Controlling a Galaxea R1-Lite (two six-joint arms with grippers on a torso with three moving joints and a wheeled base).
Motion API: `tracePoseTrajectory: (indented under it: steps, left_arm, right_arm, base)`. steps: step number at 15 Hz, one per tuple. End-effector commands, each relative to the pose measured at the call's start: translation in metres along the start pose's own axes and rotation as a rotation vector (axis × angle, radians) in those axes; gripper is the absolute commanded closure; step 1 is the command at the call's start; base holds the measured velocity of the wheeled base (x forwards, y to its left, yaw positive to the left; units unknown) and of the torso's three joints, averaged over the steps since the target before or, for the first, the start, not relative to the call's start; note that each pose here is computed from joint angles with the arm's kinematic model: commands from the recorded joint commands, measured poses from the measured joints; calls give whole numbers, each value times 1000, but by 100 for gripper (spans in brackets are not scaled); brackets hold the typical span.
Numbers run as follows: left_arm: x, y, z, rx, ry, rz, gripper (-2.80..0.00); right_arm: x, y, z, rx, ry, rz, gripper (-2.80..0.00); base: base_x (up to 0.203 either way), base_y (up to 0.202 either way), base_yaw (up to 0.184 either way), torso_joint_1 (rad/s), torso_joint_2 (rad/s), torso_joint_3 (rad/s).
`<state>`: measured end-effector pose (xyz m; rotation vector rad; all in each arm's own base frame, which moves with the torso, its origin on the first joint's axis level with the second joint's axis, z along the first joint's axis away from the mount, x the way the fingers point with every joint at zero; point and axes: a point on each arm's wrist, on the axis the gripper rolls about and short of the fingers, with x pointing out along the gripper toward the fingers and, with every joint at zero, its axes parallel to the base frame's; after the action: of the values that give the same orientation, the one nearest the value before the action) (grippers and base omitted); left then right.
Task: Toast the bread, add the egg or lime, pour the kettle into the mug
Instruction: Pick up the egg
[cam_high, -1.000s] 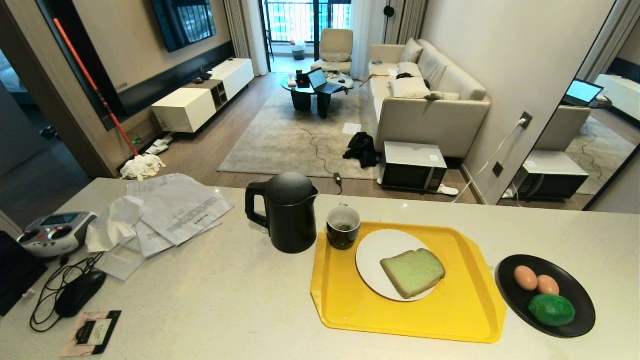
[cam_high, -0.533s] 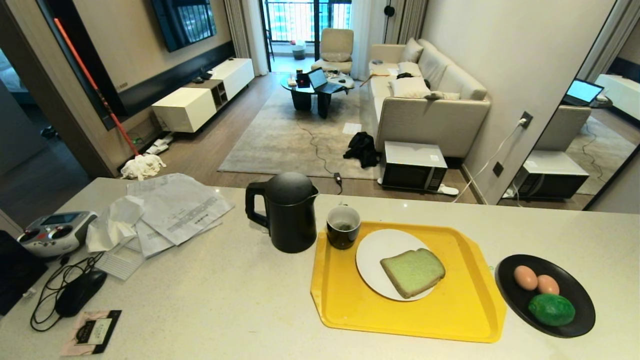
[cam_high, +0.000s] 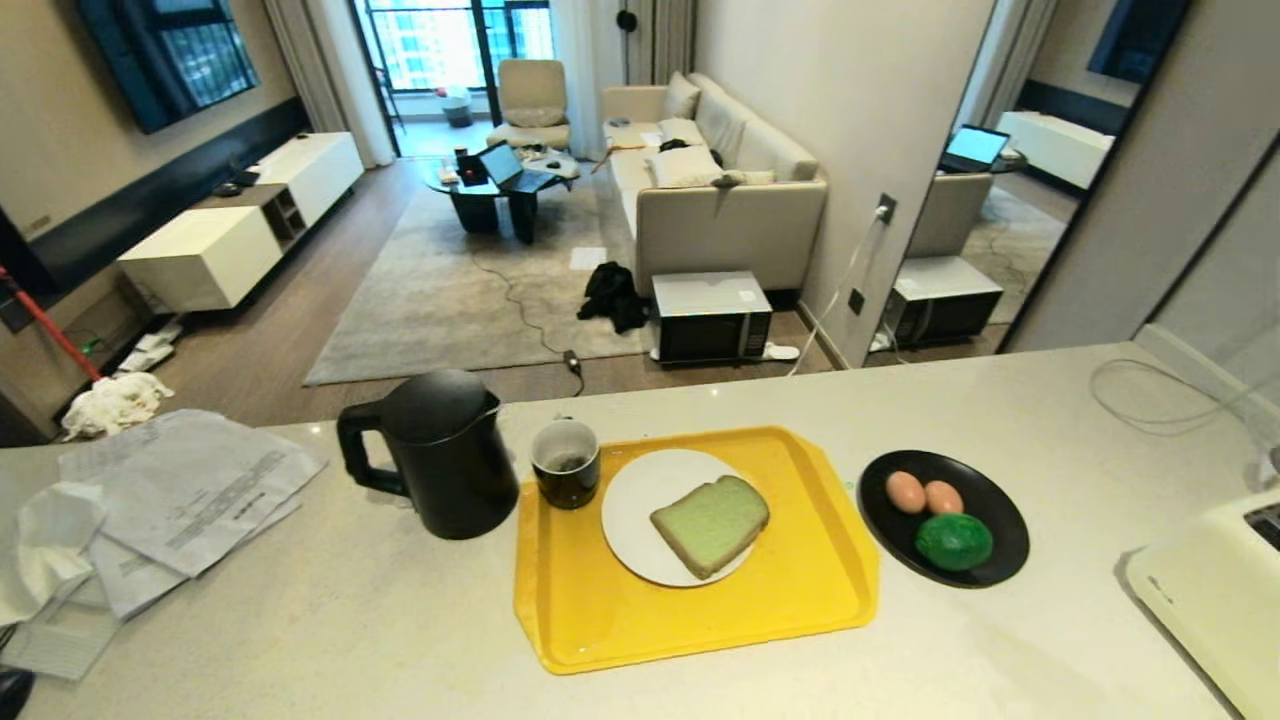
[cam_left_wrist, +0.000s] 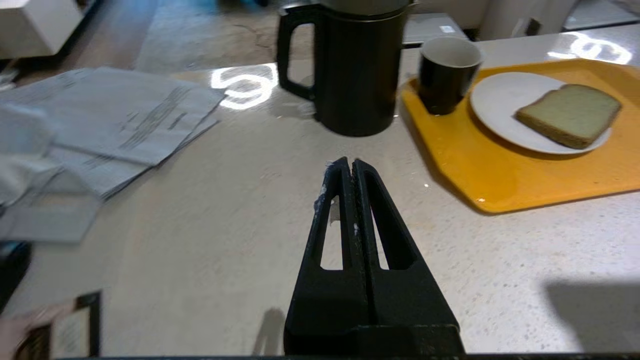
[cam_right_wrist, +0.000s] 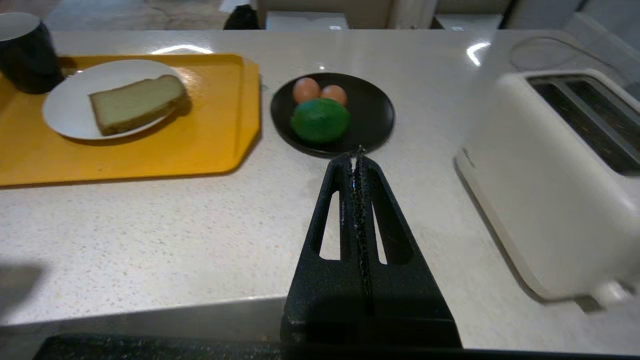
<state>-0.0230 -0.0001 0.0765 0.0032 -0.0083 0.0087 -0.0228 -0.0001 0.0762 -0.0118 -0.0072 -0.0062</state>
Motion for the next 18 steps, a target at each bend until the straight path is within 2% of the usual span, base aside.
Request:
tracePoseTrajectory:
  steps: [1,18]
  left_arm:
    - [0,0,0,0,-1,0,0]
    - [0,0,0,0,-1,0,0]
  right_arm:
    - [0,0,0,0,1,0,0]
    - [0,0,0,0,1,0,0]
  base:
    - [2,7,-174,2,2,2]
    - [2,9,-173,2,2,1]
